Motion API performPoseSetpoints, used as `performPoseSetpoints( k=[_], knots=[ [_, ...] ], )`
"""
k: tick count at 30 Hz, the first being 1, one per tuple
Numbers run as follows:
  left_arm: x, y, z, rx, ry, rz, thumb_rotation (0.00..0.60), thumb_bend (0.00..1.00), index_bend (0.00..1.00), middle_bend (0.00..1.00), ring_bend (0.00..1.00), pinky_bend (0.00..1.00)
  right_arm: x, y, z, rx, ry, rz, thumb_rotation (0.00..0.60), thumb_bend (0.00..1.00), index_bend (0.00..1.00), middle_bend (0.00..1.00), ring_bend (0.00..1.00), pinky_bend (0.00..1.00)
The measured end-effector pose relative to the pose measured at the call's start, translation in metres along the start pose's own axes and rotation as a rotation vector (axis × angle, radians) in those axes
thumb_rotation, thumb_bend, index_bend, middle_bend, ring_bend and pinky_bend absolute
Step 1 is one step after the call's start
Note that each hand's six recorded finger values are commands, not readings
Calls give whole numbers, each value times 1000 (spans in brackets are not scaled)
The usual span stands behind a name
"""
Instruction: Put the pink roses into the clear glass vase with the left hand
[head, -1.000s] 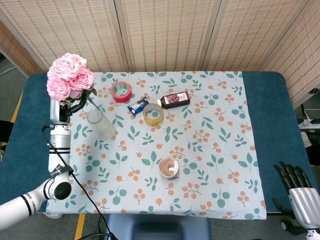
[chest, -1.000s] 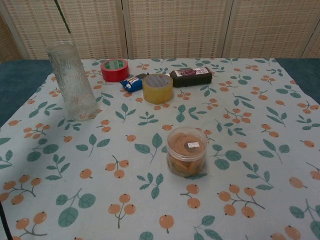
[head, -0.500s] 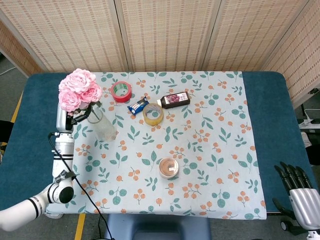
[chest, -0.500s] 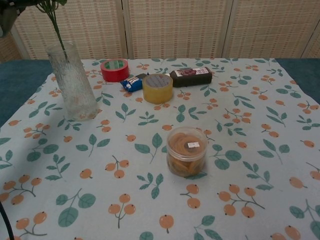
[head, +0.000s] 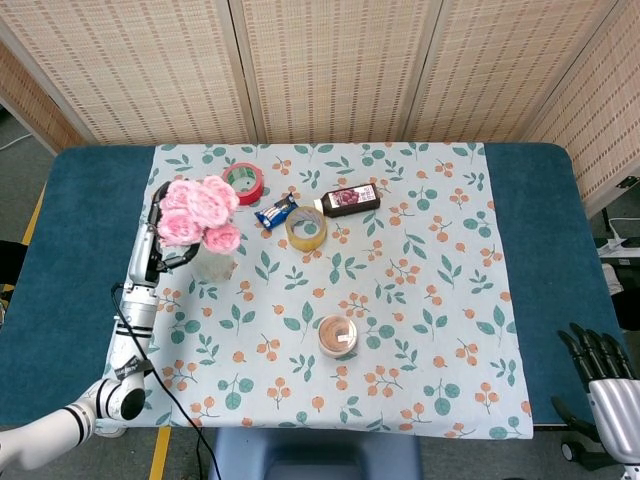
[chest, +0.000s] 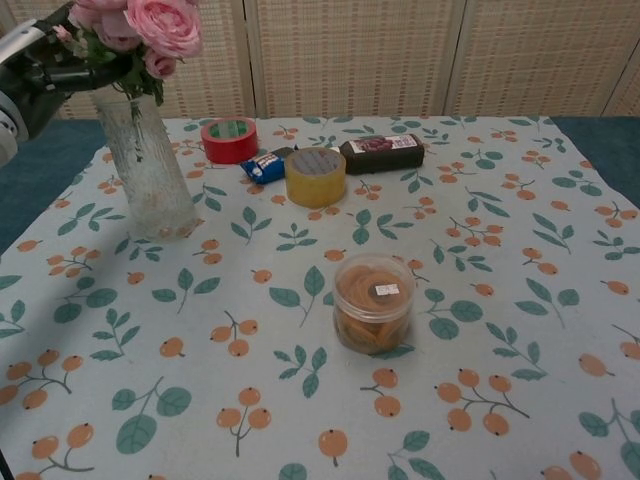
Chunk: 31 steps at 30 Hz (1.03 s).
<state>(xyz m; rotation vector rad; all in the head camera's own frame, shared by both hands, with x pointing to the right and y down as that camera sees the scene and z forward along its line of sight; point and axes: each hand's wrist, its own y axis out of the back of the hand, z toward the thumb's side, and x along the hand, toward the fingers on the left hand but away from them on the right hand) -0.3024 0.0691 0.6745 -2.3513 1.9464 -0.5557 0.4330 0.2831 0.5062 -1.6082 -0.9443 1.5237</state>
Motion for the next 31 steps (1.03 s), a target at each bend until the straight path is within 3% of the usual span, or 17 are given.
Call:
performPoseSetpoints(
  k=[7, 13, 17, 23, 27, 31],
  knots=[
    [-13, -3, -3, 82, 16, -83, 600, 331, 0, 0, 0, 0, 0, -2, 2, -1, 7, 8, 600, 180, 0, 0, 0, 0],
    [-41, 19, -11, 271, 34, -98, 600, 329, 0, 0, 0, 0, 1, -1, 2, -5, 7, 11, 600, 180, 0, 0, 0, 0],
    [-69, 44, -19, 438, 39, -69, 600, 324, 0, 0, 0, 0, 2, -1, 3, -9, 11, 12, 600, 180, 0, 0, 0, 0],
    [-122, 82, -28, 798, 49, -40, 600, 327, 0, 0, 0, 0, 4, 1, 4, 6, 12, 7, 600, 180, 0, 0, 0, 0],
    [-182, 103, -38, 1066, 112, -46, 600, 324, 0, 0, 0, 0, 5, -4, 8, 22, 20, 20, 600, 180, 0, 0, 0, 0],
    [-238, 112, -51, 1260, 214, -75, 600, 326, 0, 0, 0, 0, 6, -9, 10, 34, 13, 47, 600, 180, 0, 0, 0, 0]
  ],
)
